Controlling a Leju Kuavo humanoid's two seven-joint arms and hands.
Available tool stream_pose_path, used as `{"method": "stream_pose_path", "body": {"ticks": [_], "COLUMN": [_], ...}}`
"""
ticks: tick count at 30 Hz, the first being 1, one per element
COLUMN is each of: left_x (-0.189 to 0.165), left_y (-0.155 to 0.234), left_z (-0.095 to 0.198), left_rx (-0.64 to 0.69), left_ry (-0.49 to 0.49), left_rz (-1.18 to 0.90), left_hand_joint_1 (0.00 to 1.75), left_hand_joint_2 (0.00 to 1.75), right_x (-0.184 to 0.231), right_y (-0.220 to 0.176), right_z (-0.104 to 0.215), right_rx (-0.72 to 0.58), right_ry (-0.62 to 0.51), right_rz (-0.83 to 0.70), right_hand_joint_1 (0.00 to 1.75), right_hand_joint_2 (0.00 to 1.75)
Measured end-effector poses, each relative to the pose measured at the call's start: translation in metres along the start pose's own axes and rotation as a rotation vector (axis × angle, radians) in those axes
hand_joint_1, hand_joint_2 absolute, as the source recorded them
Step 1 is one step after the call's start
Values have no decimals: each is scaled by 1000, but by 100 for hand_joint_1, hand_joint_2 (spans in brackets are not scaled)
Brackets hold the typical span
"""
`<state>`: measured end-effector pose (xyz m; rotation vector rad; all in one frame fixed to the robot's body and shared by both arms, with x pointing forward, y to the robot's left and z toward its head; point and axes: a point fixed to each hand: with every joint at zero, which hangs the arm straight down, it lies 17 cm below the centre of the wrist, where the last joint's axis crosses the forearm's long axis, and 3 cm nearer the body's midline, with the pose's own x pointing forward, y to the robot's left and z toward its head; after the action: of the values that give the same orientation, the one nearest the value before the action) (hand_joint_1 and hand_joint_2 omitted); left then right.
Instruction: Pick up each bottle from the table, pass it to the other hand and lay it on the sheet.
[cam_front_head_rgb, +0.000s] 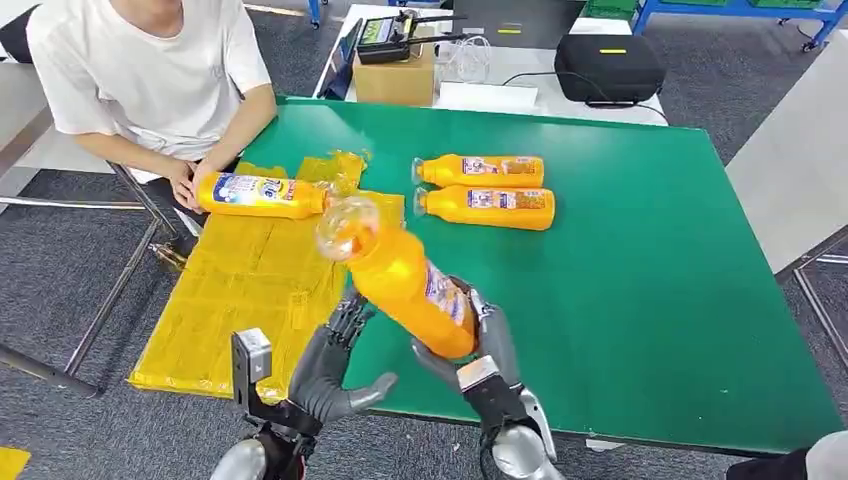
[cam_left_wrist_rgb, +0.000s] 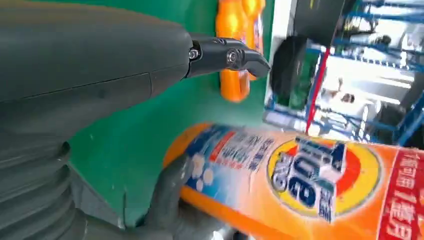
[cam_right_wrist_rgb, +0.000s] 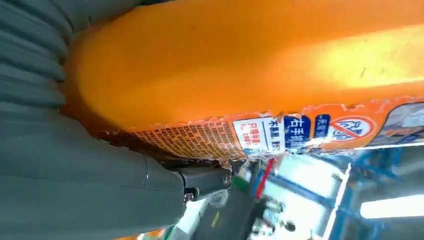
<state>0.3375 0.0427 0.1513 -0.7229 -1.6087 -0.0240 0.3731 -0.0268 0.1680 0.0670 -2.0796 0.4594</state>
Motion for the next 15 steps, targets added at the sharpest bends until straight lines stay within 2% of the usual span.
{"method": "stream_pose_path", "body": {"ticks": [3, 7, 15], "left_x": [3, 5, -3], "left_y": [-6, -21, -26], "left_z": [-2, -2, -8], "left_rx": [-15, -81, -132], "left_ry": [-15, 17, 51], "left_rz": [11, 192, 222], "left_hand_joint_1": [0, 0, 0], "left_hand_joint_2": [175, 175, 175], "right_x": [-1, 2, -4], "right_y": [-3, 8, 31], "right_z": [-6, -8, -4], "right_rx": [-22, 25, 101], "right_ry": [7, -25, -32], "right_rz": [-7, 26, 24], "right_hand_joint_1": [175, 175, 175], "right_hand_joint_2": [175, 175, 175]}}
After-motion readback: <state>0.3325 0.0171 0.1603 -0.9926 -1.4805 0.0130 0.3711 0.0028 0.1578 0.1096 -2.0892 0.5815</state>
